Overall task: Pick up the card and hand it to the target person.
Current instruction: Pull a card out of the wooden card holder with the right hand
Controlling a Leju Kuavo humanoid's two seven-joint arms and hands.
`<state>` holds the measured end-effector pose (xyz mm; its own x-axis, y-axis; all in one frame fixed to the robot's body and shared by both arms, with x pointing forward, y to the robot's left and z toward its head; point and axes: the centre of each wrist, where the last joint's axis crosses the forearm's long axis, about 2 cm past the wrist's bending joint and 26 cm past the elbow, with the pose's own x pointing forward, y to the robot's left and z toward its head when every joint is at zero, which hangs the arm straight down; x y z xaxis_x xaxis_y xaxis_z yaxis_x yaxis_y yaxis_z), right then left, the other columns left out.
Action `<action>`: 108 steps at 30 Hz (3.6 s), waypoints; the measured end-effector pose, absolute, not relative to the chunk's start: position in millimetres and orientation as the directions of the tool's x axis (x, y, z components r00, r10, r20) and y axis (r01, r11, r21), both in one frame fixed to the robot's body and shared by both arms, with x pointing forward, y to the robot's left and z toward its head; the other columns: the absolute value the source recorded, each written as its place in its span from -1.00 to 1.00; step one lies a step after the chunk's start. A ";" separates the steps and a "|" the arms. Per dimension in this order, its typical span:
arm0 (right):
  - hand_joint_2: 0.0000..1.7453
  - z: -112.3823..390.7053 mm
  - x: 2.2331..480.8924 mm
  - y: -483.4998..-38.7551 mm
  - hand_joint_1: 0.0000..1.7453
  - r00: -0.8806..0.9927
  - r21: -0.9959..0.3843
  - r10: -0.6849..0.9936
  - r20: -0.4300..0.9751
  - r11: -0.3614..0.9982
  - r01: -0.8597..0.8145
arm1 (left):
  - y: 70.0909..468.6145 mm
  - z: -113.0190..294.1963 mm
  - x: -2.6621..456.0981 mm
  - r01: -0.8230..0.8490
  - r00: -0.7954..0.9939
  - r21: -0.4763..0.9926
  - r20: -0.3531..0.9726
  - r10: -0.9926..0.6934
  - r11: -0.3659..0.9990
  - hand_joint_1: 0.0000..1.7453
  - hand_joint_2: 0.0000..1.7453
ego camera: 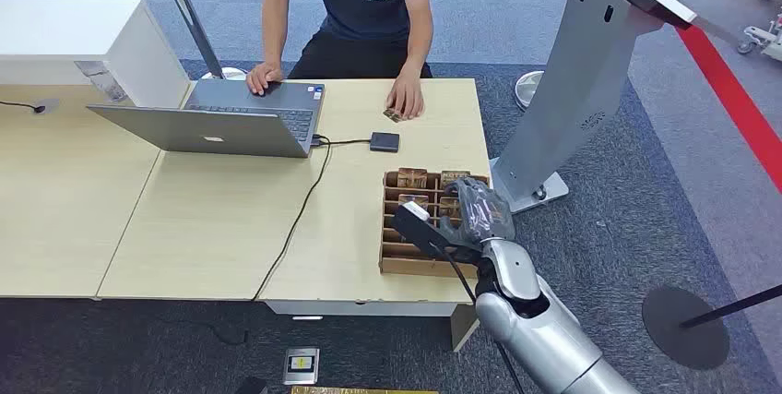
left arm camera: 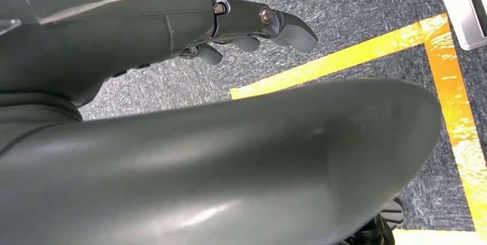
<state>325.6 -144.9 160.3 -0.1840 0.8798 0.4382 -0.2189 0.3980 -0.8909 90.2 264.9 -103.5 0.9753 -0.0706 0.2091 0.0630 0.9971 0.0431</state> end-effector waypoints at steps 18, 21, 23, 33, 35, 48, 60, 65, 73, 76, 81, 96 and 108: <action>1.00 160.2 325.6 -145.0 0.26 -0.184 -0.891 0.880 0.438 0.397 -0.219 | 264.9 -103.5 90.1 0.064 0.975 0.042 0.209 -0.071 0.997 -1.00 -1.00; 1.00 160.2 325.6 -145.0 0.26 -0.184 -0.891 0.880 0.438 0.397 -0.219 | 264.9 -103.5 90.1 0.064 0.975 0.042 0.209 -0.071 0.997 -1.00 -1.00; 1.00 160.2 325.6 -145.0 0.26 -0.184 -0.891 0.880 0.438 0.397 -0.219 | 264.9 -103.5 90.1 0.064 0.975 0.042 0.209 -0.071 0.997 -1.00 -1.00; 1.00 160.1 325.6 -145.2 0.26 -0.184 -0.891 0.880 0.437 0.397 -0.219 | 264.9 -103.5 90.1 0.064 0.975 0.042 0.209 -0.071 0.997 -1.00 -1.00; 1.00 160.1 325.6 -145.2 0.26 -0.184 -0.891 0.880 0.438 0.397 -0.219 | 264.9 -103.5 90.1 0.064 0.975 0.042 0.209 -0.071 0.997 -1.00 -1.00; 1.00 160.1 325.7 -145.4 0.26 -0.184 -0.891 0.881 0.437 0.397 -0.219 | 264.9 -103.5 90.2 0.064 0.975 0.042 0.209 -0.071 0.997 -1.00 -1.00; 1.00 160.2 325.8 -146.7 0.49 -0.182 -0.893 0.882 0.434 0.394 -0.219 | 264.9 -103.5 90.3 0.066 0.976 0.040 0.207 -0.073 0.997 -1.00 -1.00; 1.00 161.4 325.8 -147.0 0.84 -0.184 -0.893 0.882 0.435 0.395 -0.215 | 264.8 -103.4 90.3 0.070 0.975 0.040 0.208 -0.077 0.997 -1.00 1.00; 1.00 161.7 324.8 -147.4 0.86 -0.198 -0.895 0.879 0.434 0.396 -0.204 | 265.2 -103.2 91.3 0.085 0.969 0.064 0.225 -0.097 0.994 -1.00 1.00; 1.00 163.1 324.3 -147.4 0.86 -0.217 -0.895 0.872 0.438 0.403 -0.188 | 265.2 -103.2 91.4 0.076 0.969 0.065 0.228 -0.089 0.995 -1.00 1.00; 1.00 174.4 325.3 -145.4 0.86 -0.285 -0.883 0.835 0.470 0.444 -0.154 | 265.0 -103.2 91.6 0.076 0.970 0.054 0.228 -0.086 0.996 -1.00 1.00; 1.00 246.3 363.3 -126.9 0.86 -0.470 -0.839 0.723 0.506 0.539 -0.072 | 264.1 -100.2 105.1 0.111 0.965 0.040 0.235 -0.117 0.993 -1.00 1.00; 1.00 253.3 411.1 -106.3 0.86 -0.550 -0.867 0.768 0.326 0.475 0.148 | 260.7 -97.3 116.0 0.158 0.954 0.034 0.253 -0.162 0.987 -1.00 1.00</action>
<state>411.1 -106.3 253.3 -0.5504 0.7685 0.3265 0.1485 0.4749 -0.8675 116.0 260.7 -97.3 0.9538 -0.1617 0.2531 0.1581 0.9868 0.0344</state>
